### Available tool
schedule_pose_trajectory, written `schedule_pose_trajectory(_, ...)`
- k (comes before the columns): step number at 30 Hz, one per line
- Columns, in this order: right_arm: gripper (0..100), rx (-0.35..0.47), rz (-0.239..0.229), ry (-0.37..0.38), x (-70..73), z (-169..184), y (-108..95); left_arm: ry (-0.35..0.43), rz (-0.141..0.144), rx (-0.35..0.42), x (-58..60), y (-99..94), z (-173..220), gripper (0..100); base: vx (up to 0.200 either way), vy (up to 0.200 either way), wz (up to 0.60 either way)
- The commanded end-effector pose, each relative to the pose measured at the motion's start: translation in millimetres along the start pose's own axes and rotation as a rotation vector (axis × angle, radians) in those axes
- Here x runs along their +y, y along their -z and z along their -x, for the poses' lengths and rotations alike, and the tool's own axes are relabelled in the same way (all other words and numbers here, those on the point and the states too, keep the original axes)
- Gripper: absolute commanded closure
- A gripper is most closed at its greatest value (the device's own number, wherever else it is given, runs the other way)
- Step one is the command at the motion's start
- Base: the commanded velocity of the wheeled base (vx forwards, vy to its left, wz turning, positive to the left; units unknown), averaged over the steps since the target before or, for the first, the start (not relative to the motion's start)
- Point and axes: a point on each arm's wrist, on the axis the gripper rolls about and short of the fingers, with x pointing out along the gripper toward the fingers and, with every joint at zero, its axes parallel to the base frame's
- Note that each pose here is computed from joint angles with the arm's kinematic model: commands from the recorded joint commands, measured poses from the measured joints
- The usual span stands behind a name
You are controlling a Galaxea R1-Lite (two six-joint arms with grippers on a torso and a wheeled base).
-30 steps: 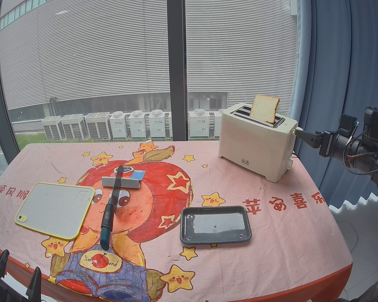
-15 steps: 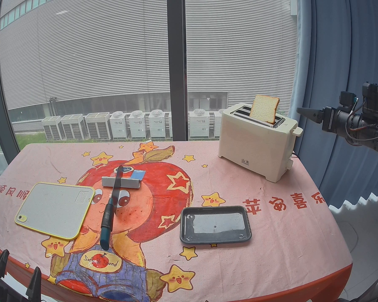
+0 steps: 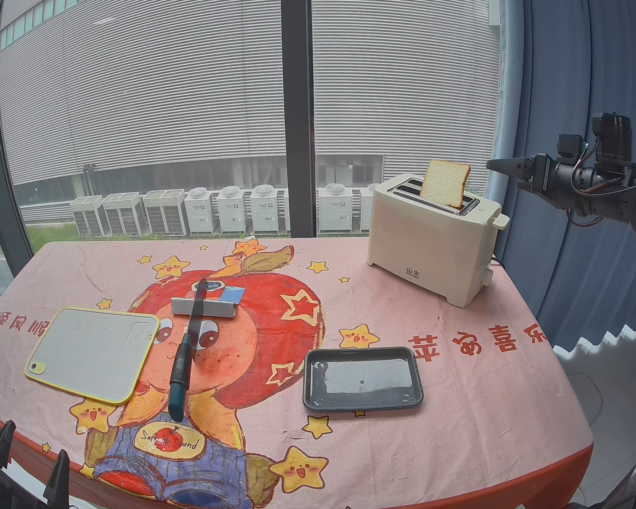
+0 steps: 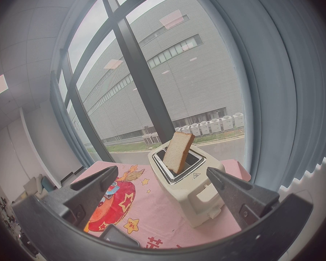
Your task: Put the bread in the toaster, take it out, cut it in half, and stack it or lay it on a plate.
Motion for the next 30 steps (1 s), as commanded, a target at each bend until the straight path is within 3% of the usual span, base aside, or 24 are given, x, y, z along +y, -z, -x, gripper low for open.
schedule_pose_trajectory(1,0,0.031,-0.018,0.004,-13.5,-26.0,6.6,0.000,0.000,0.016,0.0,4.5,-1.2,0,0.000,0.000,0.00)
schedule_pose_trajectory(20,0,0.015,0.000,-0.021,-28.2,-81.1,1.8,0.000,0.000,0.016,0.0,4.5,-1.2,0,0.000,0.000,0.00)
schedule_pose_trajectory(30,0,0.024,-0.005,-0.016,-41.7,-105.3,9.2,0.000,0.000,0.016,0.0,4.5,-1.2,0,0.000,0.000,0.00)
